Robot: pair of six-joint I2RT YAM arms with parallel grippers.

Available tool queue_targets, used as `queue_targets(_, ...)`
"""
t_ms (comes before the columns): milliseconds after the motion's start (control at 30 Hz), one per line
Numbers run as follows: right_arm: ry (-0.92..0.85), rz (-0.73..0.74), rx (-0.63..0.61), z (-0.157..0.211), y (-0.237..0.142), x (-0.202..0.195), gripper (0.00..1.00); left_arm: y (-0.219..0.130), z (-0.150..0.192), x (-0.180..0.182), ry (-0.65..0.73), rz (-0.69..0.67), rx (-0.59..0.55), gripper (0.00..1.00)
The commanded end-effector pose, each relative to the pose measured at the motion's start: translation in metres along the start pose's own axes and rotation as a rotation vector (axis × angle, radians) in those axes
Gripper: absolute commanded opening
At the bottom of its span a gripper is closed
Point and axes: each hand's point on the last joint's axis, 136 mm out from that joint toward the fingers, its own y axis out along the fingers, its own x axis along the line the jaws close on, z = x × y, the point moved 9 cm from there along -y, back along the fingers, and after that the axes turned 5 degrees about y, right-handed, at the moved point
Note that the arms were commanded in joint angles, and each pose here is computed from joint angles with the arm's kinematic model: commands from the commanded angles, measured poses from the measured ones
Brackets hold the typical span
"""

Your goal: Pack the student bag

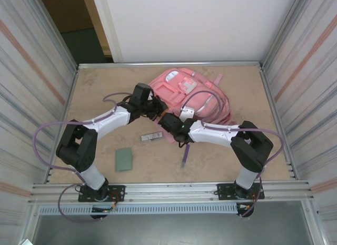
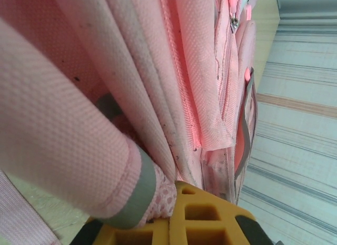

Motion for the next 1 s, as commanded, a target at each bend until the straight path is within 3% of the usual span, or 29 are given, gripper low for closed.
queue_targets(0, -0.071, -0.026, 0.067, -0.013, -0.008, -0.014, 0.0, -0.024, -0.002, -0.019, 0.055, 0.093, 0.006, 0.0)
queue_targets(267, -0.283, -0.252, 0.417, 0.0, -0.021, -0.054, 0.0, -0.015, -0.031, 0.004, 0.088, 0.036, -0.003, 0.0)
queue_targets(600, -0.324, -0.262, 0.541, -0.013, -0.03, -0.12, 0.0, 0.017, -0.074, 0.031, 0.11, 0.003, 0.087, 0.0)
queue_targets(767, -0.314, -0.329, 0.601, -0.016, -0.027, -0.12, 0.0, 0.036, -0.108, 0.036, 0.124, 0.001, 0.109, 0.01)
queue_targets(867, -0.289, -0.371, 0.598, -0.018, -0.02, -0.107, 0.0, 0.043, -0.121, 0.029, 0.148, 0.028, 0.109, 0.14)
queue_targets(900, -0.276, -0.384, 0.592, -0.021, -0.018, -0.102, 0.0, 0.041, -0.124, 0.025, 0.153, 0.041, 0.104, 0.28)
queue_targets(967, -0.258, -0.404, 0.584, -0.026, -0.012, -0.09, 0.0, 0.034, -0.124, 0.024, 0.164, 0.042, 0.072, 0.41)
